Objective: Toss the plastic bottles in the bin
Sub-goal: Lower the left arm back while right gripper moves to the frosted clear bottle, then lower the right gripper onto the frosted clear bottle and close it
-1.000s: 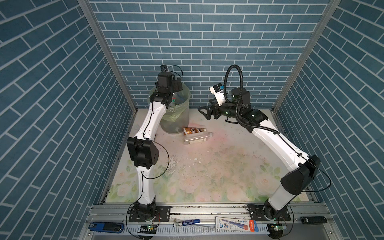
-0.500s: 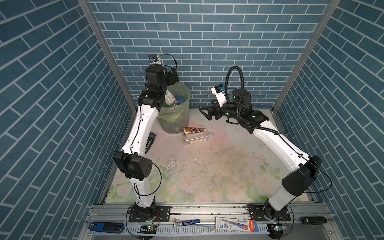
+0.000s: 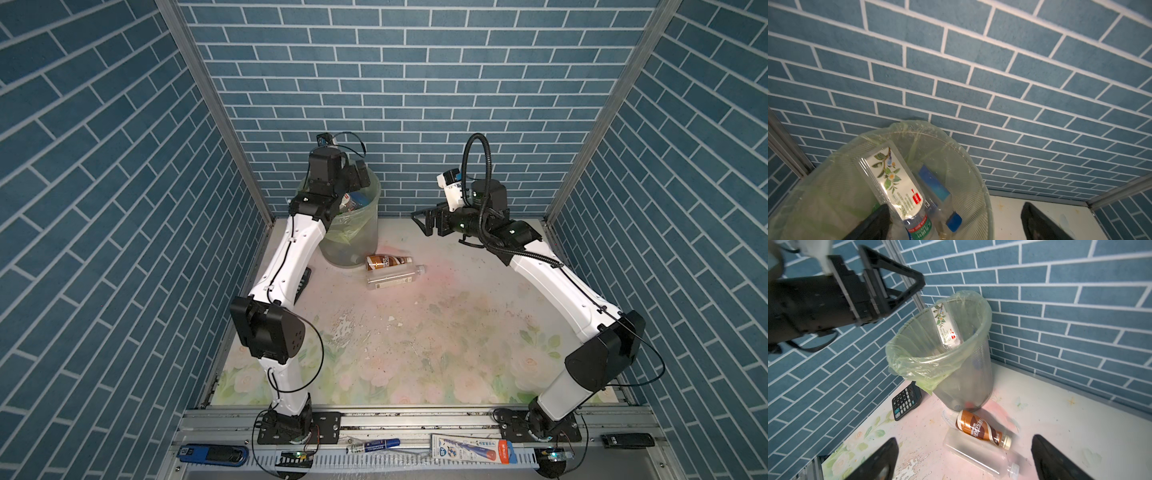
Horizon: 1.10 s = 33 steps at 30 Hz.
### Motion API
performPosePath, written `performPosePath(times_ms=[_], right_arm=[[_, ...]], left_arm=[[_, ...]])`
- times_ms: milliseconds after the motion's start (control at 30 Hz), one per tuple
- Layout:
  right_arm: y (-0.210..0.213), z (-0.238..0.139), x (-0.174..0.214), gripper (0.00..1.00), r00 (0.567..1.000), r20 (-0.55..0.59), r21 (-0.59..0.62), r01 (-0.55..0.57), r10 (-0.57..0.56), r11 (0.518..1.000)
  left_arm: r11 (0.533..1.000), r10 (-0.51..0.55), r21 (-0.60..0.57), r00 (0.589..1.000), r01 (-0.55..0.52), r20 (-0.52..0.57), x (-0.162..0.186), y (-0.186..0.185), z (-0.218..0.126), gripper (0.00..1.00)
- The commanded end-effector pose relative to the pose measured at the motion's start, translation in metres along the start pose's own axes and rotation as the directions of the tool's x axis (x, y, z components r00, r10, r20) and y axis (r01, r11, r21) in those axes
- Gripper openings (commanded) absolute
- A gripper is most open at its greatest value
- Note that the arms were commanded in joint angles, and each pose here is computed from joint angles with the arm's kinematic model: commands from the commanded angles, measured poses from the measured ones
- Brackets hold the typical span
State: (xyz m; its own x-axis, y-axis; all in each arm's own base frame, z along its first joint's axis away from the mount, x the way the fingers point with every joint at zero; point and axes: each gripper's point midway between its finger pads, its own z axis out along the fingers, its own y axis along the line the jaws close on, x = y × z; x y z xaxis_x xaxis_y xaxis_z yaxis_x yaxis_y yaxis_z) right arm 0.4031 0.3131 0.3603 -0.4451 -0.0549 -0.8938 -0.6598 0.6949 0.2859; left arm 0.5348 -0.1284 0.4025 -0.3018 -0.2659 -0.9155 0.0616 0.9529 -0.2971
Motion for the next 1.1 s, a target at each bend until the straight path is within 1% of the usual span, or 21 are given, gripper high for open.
performPosePath(times_ms=[0, 133, 167, 233, 333, 467, 533, 667, 733, 800, 833, 867, 1067], right_arm=[[-0.035, 0.016, 0.042, 0.99, 0.985, -0.103, 0.095, -0.131, 0.14, 0.987], [-0.052, 0.035, 0.08, 0.99, 0.961, -0.173, 0.101, -0.199, 0.214, 0.975], [-0.056, 0.041, 0.092, 0.99, 0.954, -0.195, 0.104, -0.212, 0.229, 0.972], [-0.061, 0.054, 0.111, 0.99, 0.938, -0.243, 0.11, -0.226, 0.247, 0.968], [-0.07, 0.073, 0.134, 0.99, 0.922, -0.282, 0.113, -0.243, 0.266, 0.963], [-0.073, 0.101, 0.152, 0.99, 0.911, -0.309, 0.064, -0.266, 0.273, 0.962], [-0.072, 0.113, 0.162, 0.99, 0.899, -0.339, 0.038, -0.283, 0.279, 0.958], [-0.069, 0.137, 0.182, 0.99, 0.875, -0.39, -0.015, -0.316, 0.286, 0.949], [-0.069, 0.147, 0.188, 0.99, 0.866, -0.411, -0.025, -0.323, 0.284, 0.946], [-0.066, 0.152, 0.188, 0.99, 0.87, -0.411, -0.035, -0.314, 0.273, 0.949], [-0.069, 0.158, 0.2, 0.99, 0.859, -0.43, -0.024, -0.318, 0.277, 0.948], [-0.07, 0.161, 0.203, 0.99, 0.857, -0.434, -0.018, -0.319, 0.28, 0.948], [-0.061, 0.165, 0.215, 0.99, 0.843, -0.47, -0.032, -0.311, 0.26, 0.95]], left_arm=[[0.99, -0.037, 0.135, 0.999, 0.036, 0.011, -0.002, -0.04, -0.04, 0.99], [0.984, -0.014, 0.177, 0.995, 0.031, -0.097, 0.052, -0.06, -0.062, 0.99], [0.984, -0.02, 0.174, 0.992, 0.042, -0.128, 0.067, -0.06, -0.067, 0.99], [0.98, -0.063, 0.175, 0.982, 0.095, -0.179, 0.094, -0.055, -0.076, 0.99], [0.977, -0.115, 0.148, 0.966, 0.152, -0.233, 0.13, -0.038, -0.092, 0.99], [0.977, -0.162, 0.091, 0.944, 0.195, -0.286, 0.178, -0.012, -0.115, 0.99], [0.978, -0.184, 0.039, 0.929, 0.207, -0.322, 0.206, 0.006, -0.123, 0.99], [0.962, -0.262, -0.028, 0.896, 0.271, -0.358, 0.251, 0.029, -0.134, 0.99], [0.952, -0.296, -0.041, 0.881, 0.302, -0.37, 0.266, 0.034, -0.134, 0.99], [0.948, -0.31, -0.053, 0.869, 0.315, -0.386, 0.277, 0.037, -0.132, 0.99], [0.947, -0.313, -0.061, 0.863, 0.316, -0.396, 0.281, 0.037, -0.131, 0.99], [0.947, -0.315, -0.067, 0.859, 0.316, -0.403, 0.285, 0.038, -0.129, 0.99], [0.936, -0.34, -0.076, 0.83, 0.343, -0.443, 0.302, 0.035, -0.117, 0.99]])
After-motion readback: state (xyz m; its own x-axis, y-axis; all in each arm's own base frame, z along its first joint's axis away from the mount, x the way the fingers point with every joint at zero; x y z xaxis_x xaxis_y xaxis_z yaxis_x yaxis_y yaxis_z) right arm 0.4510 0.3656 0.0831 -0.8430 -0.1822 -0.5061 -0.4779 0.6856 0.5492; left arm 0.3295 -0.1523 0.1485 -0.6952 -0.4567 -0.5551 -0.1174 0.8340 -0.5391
